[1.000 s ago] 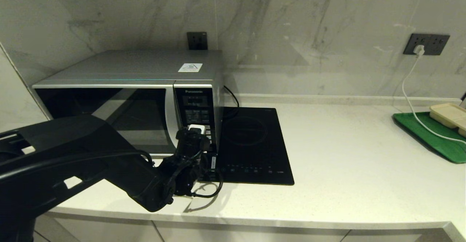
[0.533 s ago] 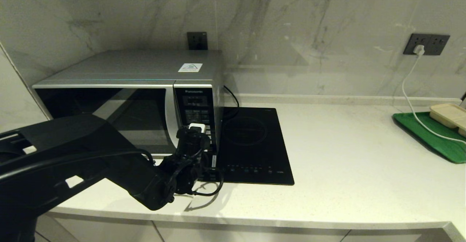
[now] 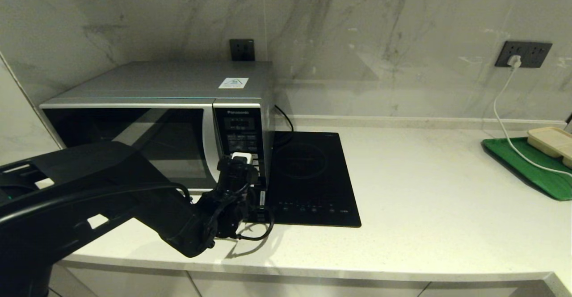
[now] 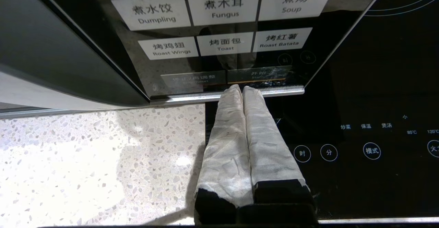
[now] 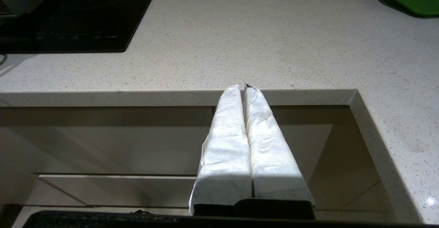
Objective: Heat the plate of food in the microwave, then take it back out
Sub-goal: Open the microwave oven
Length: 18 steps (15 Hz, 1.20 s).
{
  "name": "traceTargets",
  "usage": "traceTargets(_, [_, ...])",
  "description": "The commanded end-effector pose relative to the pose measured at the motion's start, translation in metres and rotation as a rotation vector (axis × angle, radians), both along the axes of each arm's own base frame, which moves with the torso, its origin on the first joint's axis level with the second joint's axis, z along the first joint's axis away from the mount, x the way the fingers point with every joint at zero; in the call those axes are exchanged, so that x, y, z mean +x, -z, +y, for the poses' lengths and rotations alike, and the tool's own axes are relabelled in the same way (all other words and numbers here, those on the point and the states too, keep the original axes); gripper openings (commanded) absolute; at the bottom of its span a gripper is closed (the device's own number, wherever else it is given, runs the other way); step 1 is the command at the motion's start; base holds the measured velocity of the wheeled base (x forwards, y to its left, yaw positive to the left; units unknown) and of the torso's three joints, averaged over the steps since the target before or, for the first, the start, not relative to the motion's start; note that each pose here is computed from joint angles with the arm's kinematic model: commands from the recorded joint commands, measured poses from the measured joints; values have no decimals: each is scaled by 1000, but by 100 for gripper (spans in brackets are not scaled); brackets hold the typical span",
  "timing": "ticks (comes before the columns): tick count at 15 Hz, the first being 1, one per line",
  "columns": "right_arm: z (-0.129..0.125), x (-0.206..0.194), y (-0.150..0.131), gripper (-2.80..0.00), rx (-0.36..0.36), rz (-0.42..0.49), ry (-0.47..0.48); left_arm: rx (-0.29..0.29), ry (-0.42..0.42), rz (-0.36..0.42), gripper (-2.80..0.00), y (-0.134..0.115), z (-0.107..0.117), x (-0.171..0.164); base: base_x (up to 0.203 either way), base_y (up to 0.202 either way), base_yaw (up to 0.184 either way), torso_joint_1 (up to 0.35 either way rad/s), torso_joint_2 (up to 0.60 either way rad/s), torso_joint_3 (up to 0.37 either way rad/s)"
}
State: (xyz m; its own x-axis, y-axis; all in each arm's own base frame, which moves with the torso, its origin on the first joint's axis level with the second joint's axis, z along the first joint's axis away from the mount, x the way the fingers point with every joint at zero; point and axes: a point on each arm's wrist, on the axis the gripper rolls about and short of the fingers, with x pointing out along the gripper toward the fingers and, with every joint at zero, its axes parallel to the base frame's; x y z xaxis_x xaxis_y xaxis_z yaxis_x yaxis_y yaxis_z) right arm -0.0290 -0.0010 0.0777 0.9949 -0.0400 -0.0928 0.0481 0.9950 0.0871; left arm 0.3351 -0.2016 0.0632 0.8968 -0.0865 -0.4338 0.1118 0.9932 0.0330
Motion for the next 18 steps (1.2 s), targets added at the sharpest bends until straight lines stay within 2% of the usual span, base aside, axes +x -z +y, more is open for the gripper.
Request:
traceTargets(1, [0, 0, 0, -280, 1, 2, 0, 0, -3, 0, -280, 1, 0, 0, 0, 0, 0, 0, 0, 0])
traceTargets(8, [0, 0, 0, -280, 1, 2, 0, -7, -5, -14, -280, -5, 1, -2, 0, 0, 0, 0, 0, 0])
traceTargets(11, [0, 0, 0, -280, 1, 2, -1, -13, 3, -23, -280, -17, 5, -12, 0, 0, 0, 0, 0, 0])
traceTargets(13, [0, 0, 0, -280, 1, 2, 0, 4, 17, 2, -280, -23, 13, -34, 0, 0, 0, 0, 0, 0])
traceTargets(15, [0, 0, 0, -280, 1, 2, 0, 13, 38, 48, -280, -30, 26, -69, 0, 0, 0, 0, 0, 0])
traceTargets(18, [0, 0, 0, -280, 1, 2, 0, -43, 78, 118, -280, -46, 50, -122, 0, 0, 0, 0, 0, 0])
